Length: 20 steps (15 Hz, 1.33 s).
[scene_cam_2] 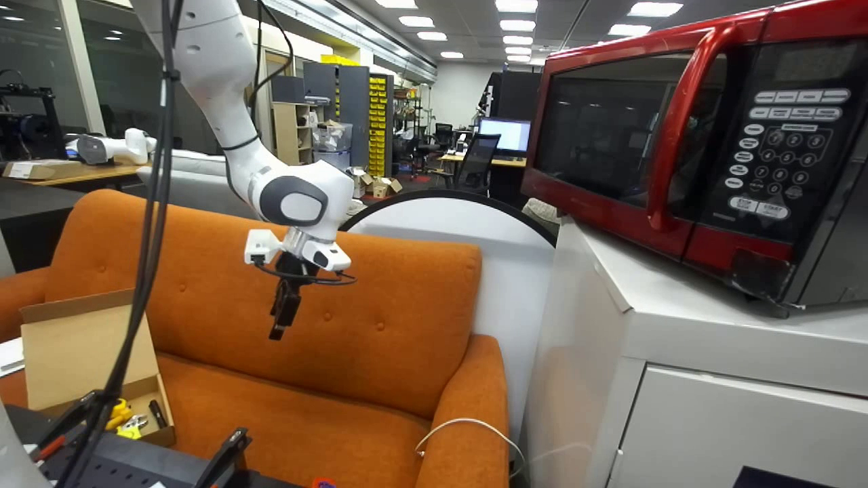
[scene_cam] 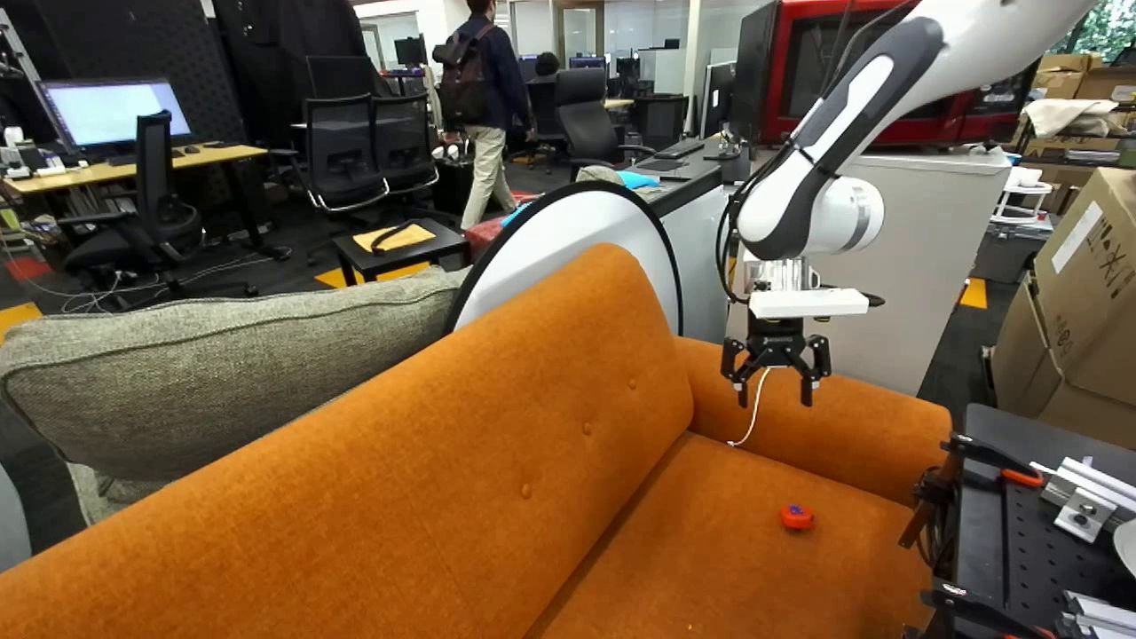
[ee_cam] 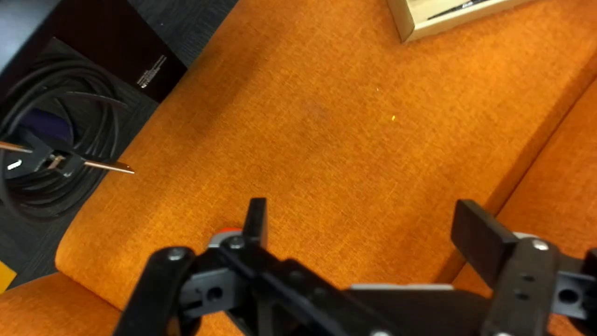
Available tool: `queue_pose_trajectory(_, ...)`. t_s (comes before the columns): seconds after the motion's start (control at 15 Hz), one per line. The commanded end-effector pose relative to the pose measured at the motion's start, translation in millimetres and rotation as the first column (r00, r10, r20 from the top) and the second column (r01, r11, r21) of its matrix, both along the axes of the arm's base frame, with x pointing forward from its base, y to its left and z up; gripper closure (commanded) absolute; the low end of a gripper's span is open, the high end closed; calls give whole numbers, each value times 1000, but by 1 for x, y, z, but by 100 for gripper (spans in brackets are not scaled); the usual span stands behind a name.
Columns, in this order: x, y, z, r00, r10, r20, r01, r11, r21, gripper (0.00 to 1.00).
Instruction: Move the orange object on the sofa slightly to the left
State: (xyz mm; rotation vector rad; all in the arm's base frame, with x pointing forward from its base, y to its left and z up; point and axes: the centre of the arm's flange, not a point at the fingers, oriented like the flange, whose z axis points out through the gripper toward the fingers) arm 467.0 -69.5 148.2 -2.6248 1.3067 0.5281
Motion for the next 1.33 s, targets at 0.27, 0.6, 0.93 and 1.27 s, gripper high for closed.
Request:
queue_pose_trajectory(0.27,26,-48,-125,963,-265,-56,259,961,-93,0)
queue_pose_trajectory(0.6,7,-59,-156,945,-310,-101,295,945,-143,0)
queue_pose_trajectory(0.93,13,-57,-153,943,-319,-92,304,941,-149,0)
queue_pose_trajectory(1.27,18,-73,-194,908,-397,-131,383,916,-120,0)
